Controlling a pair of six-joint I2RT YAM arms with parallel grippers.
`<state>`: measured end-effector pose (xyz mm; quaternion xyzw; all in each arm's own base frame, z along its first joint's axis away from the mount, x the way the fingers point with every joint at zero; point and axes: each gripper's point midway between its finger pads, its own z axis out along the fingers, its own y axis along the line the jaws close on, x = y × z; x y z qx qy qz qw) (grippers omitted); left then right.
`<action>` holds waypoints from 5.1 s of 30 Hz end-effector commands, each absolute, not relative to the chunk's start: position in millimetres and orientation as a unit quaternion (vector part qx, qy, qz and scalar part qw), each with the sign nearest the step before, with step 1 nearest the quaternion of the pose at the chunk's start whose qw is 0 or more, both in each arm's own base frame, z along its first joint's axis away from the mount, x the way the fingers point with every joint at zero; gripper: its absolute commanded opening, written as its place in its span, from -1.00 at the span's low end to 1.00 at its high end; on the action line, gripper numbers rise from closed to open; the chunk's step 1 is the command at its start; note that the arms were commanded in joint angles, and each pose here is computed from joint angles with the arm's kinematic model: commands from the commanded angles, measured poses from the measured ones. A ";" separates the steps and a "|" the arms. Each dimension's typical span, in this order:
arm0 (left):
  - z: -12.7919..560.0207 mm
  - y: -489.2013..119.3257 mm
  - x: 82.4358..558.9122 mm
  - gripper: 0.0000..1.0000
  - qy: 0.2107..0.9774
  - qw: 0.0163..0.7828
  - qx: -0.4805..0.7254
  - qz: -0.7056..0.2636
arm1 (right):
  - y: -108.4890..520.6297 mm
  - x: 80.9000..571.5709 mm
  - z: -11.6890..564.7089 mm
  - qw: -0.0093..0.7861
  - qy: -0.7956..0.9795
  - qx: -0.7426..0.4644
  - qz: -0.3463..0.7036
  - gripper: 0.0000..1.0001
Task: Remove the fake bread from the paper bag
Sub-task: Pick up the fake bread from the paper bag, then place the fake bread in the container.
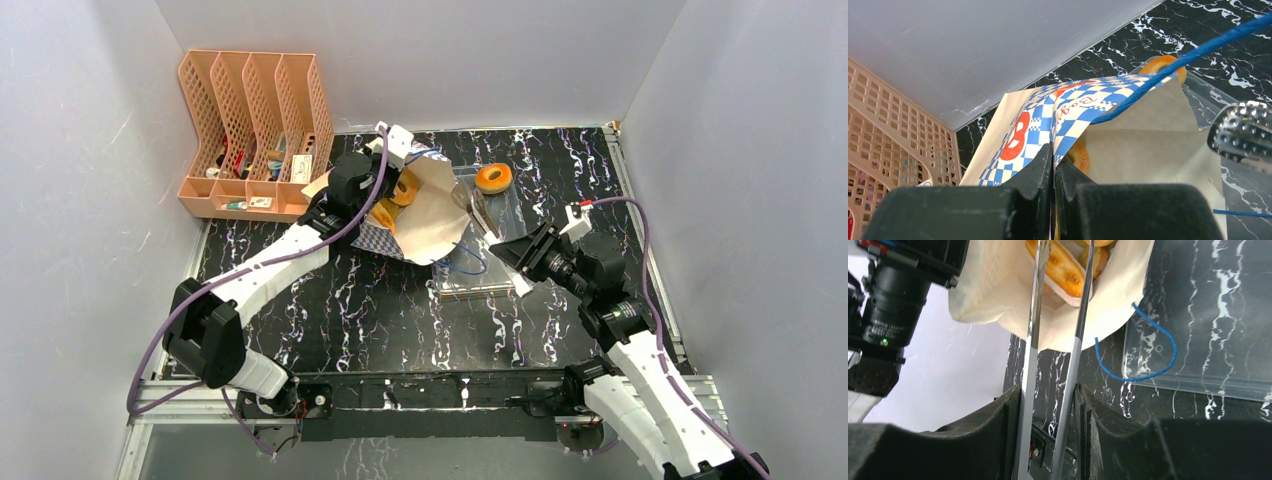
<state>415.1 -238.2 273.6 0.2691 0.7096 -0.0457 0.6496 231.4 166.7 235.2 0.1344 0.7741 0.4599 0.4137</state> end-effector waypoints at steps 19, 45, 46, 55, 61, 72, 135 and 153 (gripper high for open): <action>299.0 -252.9 410.7 -1.00 0.697 0.659 0.274 -0.068 | 266.2 211.8 251.1 0.381 0.753 0.090 0.529 -0.30; 311.3 -248.9 392.0 -1.00 0.683 0.670 0.277 -0.089 | 297.2 289.5 194.7 0.303 0.668 0.348 0.584 -0.22; 310.4 -249.0 391.9 -1.00 0.684 0.669 0.277 -0.090 | 298.7 290.7 194.2 0.300 0.664 0.350 0.589 -0.22; 308.7 -249.4 391.1 -1.00 0.684 0.668 0.279 -0.091 | 306.4 298.4 189.8 0.278 0.651 0.371 0.602 -0.18; 309.5 -251.2 390.8 -1.00 0.681 0.669 0.280 -0.095 | 306.6 303.2 187.8 0.275 0.642 0.384 0.604 -0.14; 305.5 -252.5 389.8 -1.00 0.680 0.668 0.285 -0.098 | 309.0 314.3 177.2 0.276 0.638 0.397 0.600 -0.08; 291.1 -207.5 448.3 -1.00 0.733 0.657 0.162 0.071 | 177.1 184.9 297.9 0.438 0.690 0.210 0.537 -1.00; 306.5 -206.6 437.7 -1.00 0.722 0.669 0.169 0.054 | 131.0 224.7 295.2 0.533 0.666 0.299 0.427 -1.00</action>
